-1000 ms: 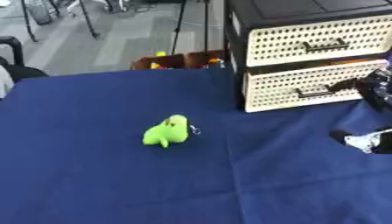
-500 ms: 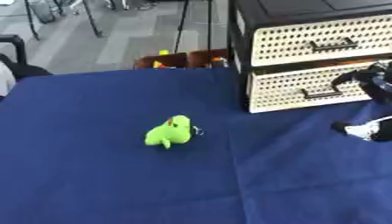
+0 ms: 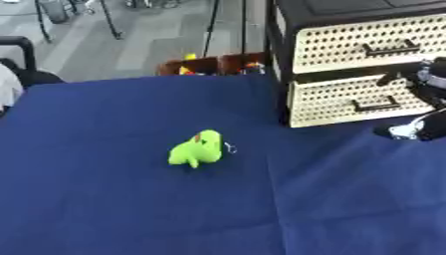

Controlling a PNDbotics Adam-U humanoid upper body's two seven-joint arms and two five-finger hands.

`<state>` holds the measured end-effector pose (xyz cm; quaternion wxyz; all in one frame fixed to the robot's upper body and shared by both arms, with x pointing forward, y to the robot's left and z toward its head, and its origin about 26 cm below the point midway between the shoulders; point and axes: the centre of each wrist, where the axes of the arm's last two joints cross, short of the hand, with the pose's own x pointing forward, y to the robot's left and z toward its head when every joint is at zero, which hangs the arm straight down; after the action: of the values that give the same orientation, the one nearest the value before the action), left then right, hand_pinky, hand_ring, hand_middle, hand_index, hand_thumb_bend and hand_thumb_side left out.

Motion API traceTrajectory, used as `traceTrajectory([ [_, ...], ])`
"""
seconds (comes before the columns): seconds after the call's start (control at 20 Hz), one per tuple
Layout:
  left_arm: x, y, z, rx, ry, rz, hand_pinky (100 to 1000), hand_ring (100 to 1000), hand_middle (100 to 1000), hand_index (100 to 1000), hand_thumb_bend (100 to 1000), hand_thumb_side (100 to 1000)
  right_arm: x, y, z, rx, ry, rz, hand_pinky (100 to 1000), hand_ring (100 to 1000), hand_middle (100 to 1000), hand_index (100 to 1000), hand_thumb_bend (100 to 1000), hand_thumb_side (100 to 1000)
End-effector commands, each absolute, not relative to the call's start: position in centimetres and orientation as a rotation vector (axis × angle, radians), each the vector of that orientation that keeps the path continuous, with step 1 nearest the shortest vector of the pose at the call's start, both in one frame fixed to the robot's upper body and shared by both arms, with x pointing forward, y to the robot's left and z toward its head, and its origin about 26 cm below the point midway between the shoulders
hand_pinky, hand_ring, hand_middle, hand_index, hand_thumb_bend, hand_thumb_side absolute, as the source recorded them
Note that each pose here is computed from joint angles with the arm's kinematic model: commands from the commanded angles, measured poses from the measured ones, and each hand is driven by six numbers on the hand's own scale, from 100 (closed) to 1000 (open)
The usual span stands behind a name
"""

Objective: Pick up objects from table and place into drawer.

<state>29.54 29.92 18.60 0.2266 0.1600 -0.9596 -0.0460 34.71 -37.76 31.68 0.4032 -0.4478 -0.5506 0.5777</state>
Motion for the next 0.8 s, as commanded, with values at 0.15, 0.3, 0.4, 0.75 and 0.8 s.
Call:
traceTrajectory([
  [0.15, 29.3, 29.9, 19.2, 0.441, -2.668, -0.134, 538, 744, 746, 870, 148, 969, 35.1, -38.7, 33.2, -1.117, -1.342, 1.436, 100, 256, 183, 852, 541, 503],
  [0.3, 29.3, 29.9, 19.2, 0.439, -2.668, -0.13, 538, 744, 746, 869, 146, 970, 35.3, -38.7, 33.3, -1.094, -1.321, 1.441, 100, 255, 180, 849, 542, 498],
  [0.4, 29.3, 29.8, 19.2, 0.436, -2.668, -0.128, 537, 744, 746, 869, 145, 970, 35.4, -38.7, 33.3, -1.083, -1.313, 1.436, 100, 252, 174, 848, 545, 495],
  [0.75, 29.4, 29.7, 19.1, 0.425, -2.667, -0.122, 538, 745, 743, 870, 142, 971, 36.3, -39.3, 32.4, -1.058, -1.281, 1.401, 100, 251, 172, 856, 553, 471],
  [0.8, 29.4, 29.7, 19.1, 0.423, -2.667, -0.121, 538, 745, 743, 870, 142, 970, 36.5, -39.4, 32.2, -1.055, -1.278, 1.397, 100, 251, 171, 858, 554, 471],
])
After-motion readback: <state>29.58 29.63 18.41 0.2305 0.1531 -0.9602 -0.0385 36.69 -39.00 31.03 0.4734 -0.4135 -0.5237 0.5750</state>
